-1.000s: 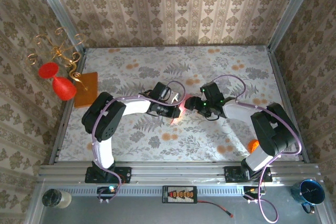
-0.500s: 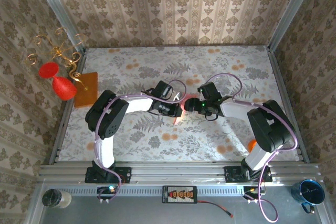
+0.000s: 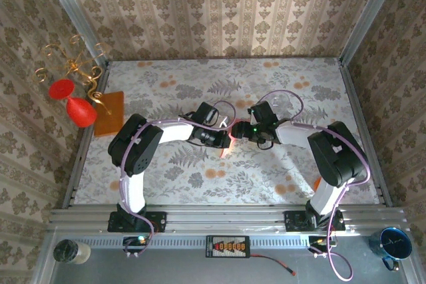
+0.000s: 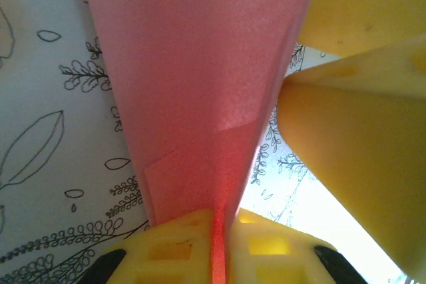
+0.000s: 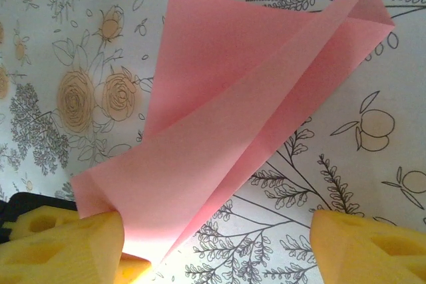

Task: Fold a paper plane with a square sheet of paper (pick it up from the middle)

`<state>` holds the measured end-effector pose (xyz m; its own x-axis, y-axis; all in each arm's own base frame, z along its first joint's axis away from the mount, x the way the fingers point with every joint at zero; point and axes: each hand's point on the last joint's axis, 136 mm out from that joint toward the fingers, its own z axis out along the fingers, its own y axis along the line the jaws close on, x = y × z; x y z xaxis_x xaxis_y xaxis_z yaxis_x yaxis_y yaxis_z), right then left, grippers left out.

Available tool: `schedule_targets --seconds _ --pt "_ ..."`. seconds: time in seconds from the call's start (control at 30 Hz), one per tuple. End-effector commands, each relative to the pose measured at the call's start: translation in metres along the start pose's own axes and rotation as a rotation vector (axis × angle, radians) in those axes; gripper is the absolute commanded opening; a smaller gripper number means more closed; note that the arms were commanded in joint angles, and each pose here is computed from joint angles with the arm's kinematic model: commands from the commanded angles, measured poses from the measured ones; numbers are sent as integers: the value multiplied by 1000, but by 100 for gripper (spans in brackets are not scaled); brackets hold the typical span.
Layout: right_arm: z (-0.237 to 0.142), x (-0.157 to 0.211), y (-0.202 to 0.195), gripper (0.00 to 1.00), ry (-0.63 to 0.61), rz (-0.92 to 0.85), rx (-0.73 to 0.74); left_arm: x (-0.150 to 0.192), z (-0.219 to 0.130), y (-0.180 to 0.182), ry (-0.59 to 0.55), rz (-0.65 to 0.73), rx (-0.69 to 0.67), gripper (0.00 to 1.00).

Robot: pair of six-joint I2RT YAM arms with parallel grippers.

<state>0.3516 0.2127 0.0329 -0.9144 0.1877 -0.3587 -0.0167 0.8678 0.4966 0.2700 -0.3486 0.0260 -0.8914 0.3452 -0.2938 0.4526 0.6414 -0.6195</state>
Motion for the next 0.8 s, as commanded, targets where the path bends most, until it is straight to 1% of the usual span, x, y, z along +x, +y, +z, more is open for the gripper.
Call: schedule_targets --seconds 0.0,0.17,0.3,0.57,0.77 --pt "11 3 -10 75 29 24 49 7 3 6 30 -37 -2 13" --pt "16 12 -28 74 65 56 135 2 -3 -1 0 -34 17 14" --pt "20 16 -37 72 88 69 184 3 -3 -4 -1 -35 32 15" --pt "28 21 -43 69 122 78 221 1 -11 -8 -30 -34 34 18" --pt "30 22 -43 69 130 81 225 2 -17 -9 -55 -31 17 24"
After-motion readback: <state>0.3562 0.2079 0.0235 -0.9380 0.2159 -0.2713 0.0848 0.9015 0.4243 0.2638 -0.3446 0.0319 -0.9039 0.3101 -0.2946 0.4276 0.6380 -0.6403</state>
